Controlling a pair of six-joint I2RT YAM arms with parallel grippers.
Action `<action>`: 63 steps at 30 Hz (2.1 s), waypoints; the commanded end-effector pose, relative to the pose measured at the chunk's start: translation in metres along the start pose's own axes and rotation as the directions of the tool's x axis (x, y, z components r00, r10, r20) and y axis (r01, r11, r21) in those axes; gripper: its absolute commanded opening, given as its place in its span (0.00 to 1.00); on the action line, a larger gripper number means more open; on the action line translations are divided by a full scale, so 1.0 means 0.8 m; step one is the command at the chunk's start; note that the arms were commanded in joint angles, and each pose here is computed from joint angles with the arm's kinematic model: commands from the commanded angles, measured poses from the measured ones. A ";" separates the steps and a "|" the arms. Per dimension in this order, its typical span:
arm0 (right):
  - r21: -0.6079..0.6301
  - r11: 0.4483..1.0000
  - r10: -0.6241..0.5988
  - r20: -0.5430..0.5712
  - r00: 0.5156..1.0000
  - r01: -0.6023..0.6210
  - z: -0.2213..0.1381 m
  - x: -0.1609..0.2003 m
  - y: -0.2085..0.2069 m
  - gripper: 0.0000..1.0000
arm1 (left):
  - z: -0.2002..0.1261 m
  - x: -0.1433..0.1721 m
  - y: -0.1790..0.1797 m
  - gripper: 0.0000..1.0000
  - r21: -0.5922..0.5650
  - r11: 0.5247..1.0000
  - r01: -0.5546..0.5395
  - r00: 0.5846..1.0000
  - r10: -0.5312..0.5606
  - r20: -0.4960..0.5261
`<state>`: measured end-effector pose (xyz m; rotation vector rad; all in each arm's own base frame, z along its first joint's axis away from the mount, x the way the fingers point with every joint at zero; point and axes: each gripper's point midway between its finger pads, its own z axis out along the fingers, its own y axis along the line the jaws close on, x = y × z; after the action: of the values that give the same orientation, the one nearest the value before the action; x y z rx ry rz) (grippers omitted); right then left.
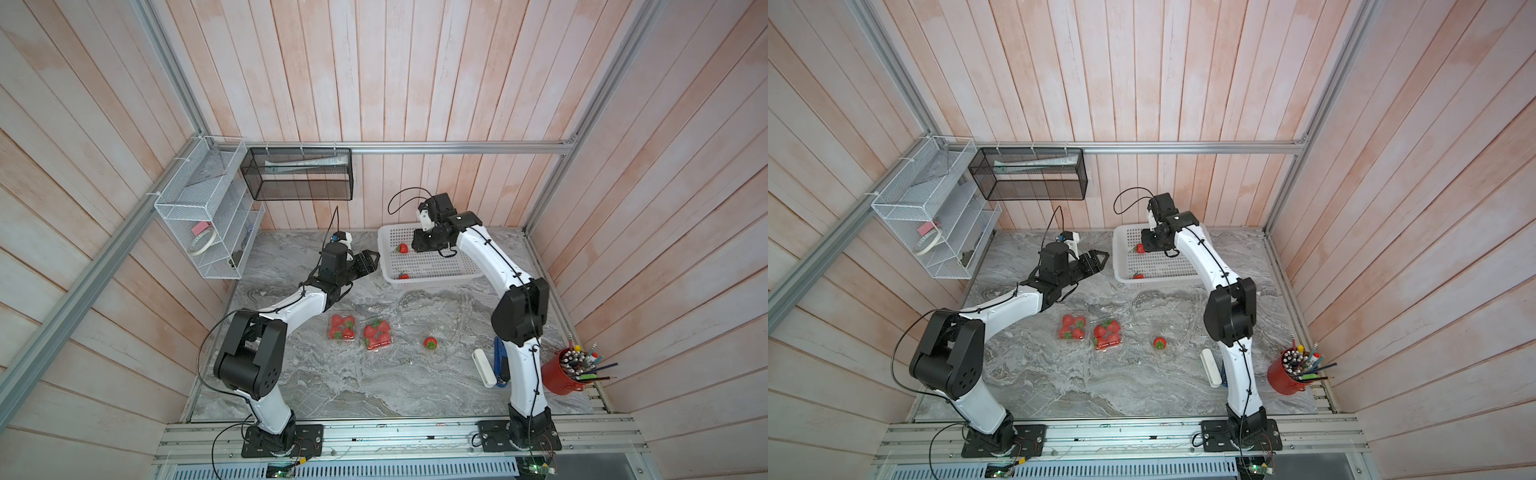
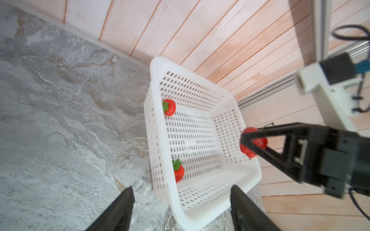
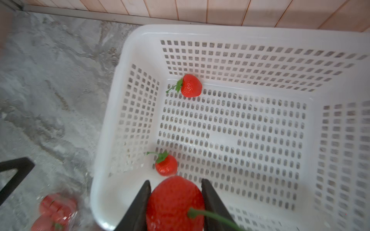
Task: Pack strawberries into containers
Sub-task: Pick up the strawberry from the basket, then place the strawberry in the packing box, then pick up the strawberry from the basket.
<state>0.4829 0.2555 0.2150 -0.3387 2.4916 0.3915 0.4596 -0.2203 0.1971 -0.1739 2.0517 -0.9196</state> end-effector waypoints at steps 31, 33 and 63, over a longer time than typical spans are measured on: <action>0.088 0.986 0.161 -0.329 0.931 -0.140 -0.041 0.344 -0.009 0.71 | -0.029 0.023 0.014 0.79 -0.094 0.996 -0.011 1.000 0.011 -0.003; 0.097 0.988 0.145 -0.301 0.943 -0.121 -0.050 0.321 -0.010 0.72 | -0.022 0.020 0.012 0.80 -0.085 0.996 -0.019 1.000 0.019 -0.004; 0.004 1.000 0.009 0.075 0.997 -0.009 0.194 -0.037 -0.049 0.76 | 0.115 0.058 0.033 0.58 -0.014 0.999 -0.044 0.982 0.040 -0.184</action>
<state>0.5883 0.2772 0.0930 -0.2847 2.4581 0.3913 0.5024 -0.2613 0.1119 -0.0892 2.2374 -0.8887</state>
